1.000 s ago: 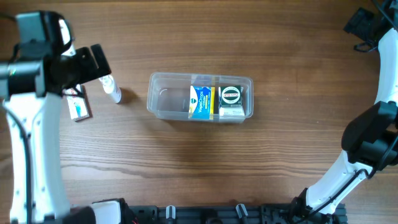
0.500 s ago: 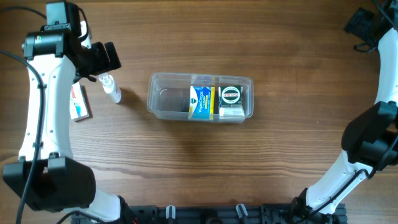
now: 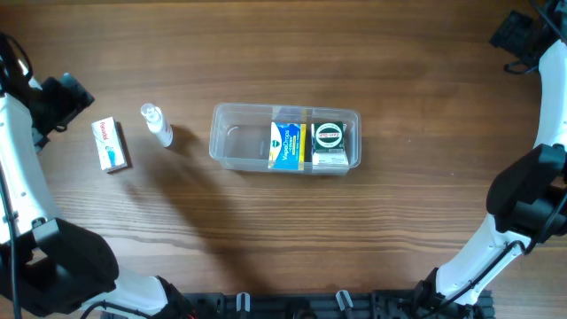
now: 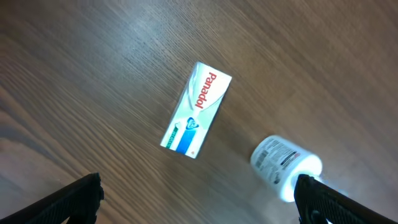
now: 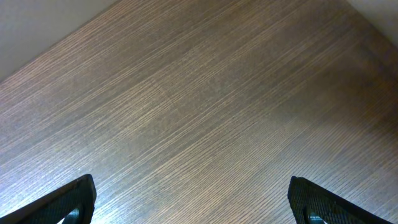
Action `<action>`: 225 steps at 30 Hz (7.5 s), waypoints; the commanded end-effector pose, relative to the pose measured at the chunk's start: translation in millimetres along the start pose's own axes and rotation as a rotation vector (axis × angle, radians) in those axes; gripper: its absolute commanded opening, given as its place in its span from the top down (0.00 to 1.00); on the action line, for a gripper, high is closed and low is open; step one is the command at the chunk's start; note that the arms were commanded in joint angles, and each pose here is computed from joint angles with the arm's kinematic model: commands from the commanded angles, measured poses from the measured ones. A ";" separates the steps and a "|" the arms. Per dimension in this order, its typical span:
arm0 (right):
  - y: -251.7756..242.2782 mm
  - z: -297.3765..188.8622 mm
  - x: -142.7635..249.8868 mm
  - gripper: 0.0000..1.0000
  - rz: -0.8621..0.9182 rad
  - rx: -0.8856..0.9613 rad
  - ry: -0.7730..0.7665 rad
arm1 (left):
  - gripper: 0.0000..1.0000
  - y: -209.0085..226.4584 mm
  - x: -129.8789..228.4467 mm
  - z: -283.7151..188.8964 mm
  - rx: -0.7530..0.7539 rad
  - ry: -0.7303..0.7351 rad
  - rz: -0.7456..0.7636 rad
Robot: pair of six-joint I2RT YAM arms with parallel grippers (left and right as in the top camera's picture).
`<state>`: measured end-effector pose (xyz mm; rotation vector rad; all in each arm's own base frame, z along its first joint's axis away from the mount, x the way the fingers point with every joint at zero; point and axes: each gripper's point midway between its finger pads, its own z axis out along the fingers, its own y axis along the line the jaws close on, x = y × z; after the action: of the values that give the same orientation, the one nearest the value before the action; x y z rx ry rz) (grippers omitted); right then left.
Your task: Pack container
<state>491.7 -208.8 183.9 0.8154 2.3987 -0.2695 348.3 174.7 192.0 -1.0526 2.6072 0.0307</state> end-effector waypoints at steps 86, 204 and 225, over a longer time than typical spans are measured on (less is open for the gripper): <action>-0.7 -0.5 -3.2 0.00 -0.018 0.013 -0.011 | 0.53 -3.3 17.3 155.2 -0.117 0.294 0.366; -0.7 -0.5 -3.3 0.00 -0.017 0.013 -0.011 | 0.54 -239.2 233.7 80.2 0.065 0.290 0.629; -0.7 -0.5 -3.3 0.00 -0.017 0.013 -0.011 | 0.47 -223.3 252.6 49.0 0.109 0.404 0.748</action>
<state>491.5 -209.3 184.0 0.8164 2.3978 -0.2733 346.5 -146.1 80.3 -0.0358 3.1846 -0.1241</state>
